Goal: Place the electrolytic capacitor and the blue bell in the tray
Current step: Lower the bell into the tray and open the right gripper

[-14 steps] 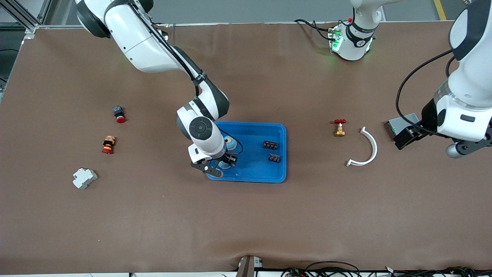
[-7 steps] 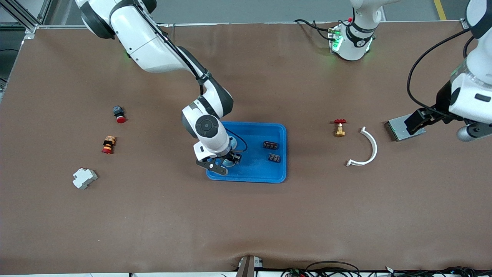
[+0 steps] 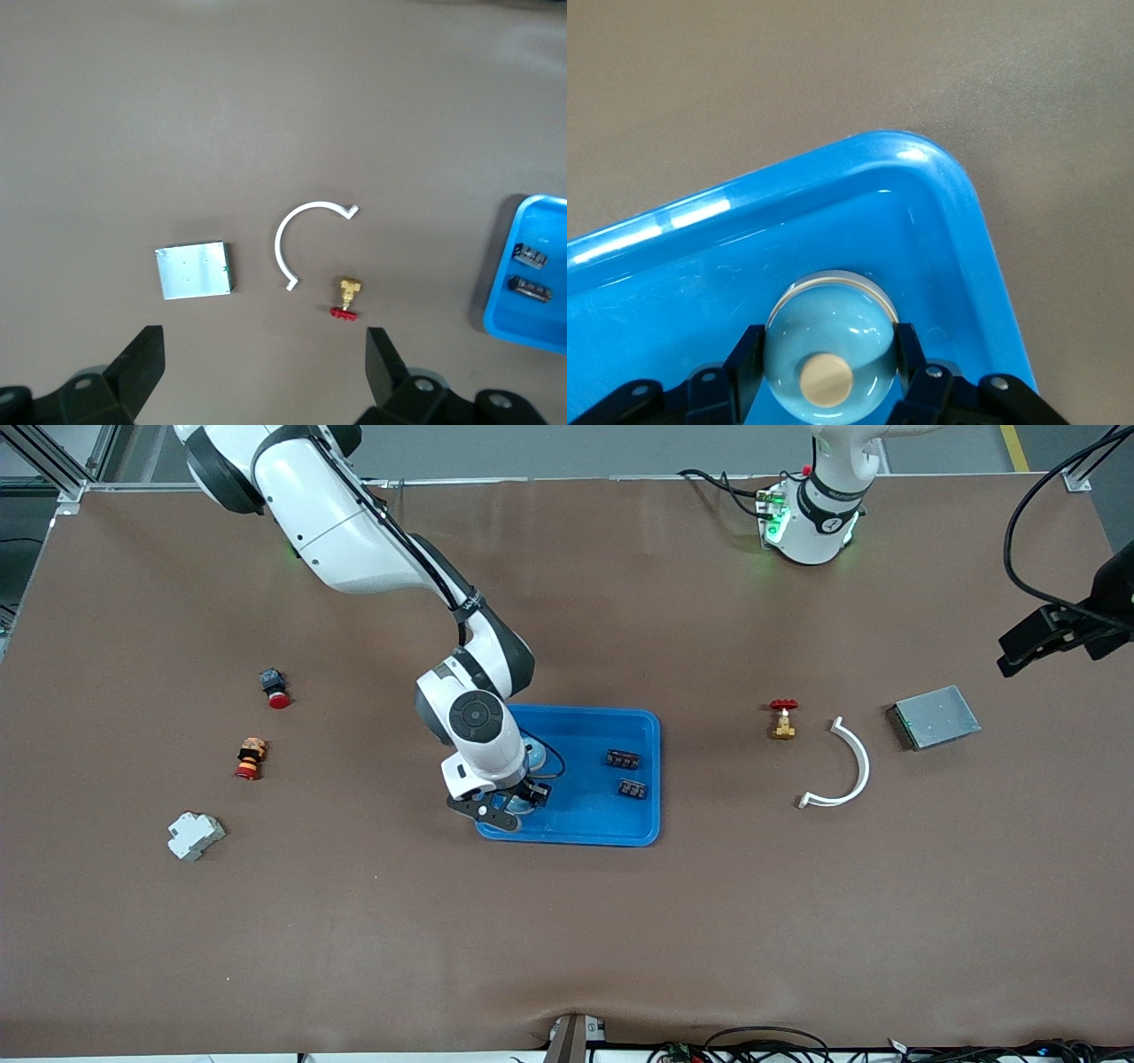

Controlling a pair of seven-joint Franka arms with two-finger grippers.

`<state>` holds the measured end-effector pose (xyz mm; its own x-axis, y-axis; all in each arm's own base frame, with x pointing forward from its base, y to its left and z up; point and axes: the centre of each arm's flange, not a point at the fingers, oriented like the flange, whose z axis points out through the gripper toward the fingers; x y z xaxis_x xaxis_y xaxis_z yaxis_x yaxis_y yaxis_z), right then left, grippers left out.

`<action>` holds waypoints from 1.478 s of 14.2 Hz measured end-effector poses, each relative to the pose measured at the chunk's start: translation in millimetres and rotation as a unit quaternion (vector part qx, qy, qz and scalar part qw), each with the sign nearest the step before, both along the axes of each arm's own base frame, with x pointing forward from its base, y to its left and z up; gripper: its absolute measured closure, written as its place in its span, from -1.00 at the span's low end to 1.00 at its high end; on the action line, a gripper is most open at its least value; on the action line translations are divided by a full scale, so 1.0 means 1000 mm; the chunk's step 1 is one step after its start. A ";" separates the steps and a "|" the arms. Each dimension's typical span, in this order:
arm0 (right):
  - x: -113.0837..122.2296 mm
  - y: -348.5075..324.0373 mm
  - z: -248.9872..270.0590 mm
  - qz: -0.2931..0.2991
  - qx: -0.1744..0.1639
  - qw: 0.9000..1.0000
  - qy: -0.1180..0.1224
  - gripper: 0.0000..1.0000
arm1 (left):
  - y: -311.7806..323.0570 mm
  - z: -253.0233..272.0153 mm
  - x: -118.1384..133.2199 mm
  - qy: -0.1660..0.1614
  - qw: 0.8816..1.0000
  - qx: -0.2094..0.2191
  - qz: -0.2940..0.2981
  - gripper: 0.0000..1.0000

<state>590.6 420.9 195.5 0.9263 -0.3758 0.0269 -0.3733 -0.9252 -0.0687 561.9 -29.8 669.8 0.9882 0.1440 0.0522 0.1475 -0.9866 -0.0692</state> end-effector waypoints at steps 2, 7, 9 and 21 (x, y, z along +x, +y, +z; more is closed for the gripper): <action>-0.001 0.001 0.000 0.001 0.000 1.000 0.000 -0.29 | 0.000 0.000 -0.001 0.002 1.000 -0.010 -0.005 -1.00; -0.001 0.002 -0.002 0.002 -0.002 1.000 -0.004 -0.29 | -0.013 -0.007 -0.005 0.023 0.999 -0.019 -0.016 -1.00; -0.001 0.002 -0.006 0.006 -0.007 1.000 -0.006 -0.59 | -0.025 -0.008 -0.006 0.025 0.999 -0.019 -0.027 -1.00; 0.005 0.003 0.014 0.004 -0.024 1.000 0.010 -1.00 | -0.021 -0.005 -0.042 0.037 0.999 -0.015 -0.025 -1.00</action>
<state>595.4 424.0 209.2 0.9301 -0.3663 0.0260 -0.3660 -0.9305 -0.0168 519.9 -50.5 664.7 0.9951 0.0955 -0.0247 0.0942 -0.9944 -0.0479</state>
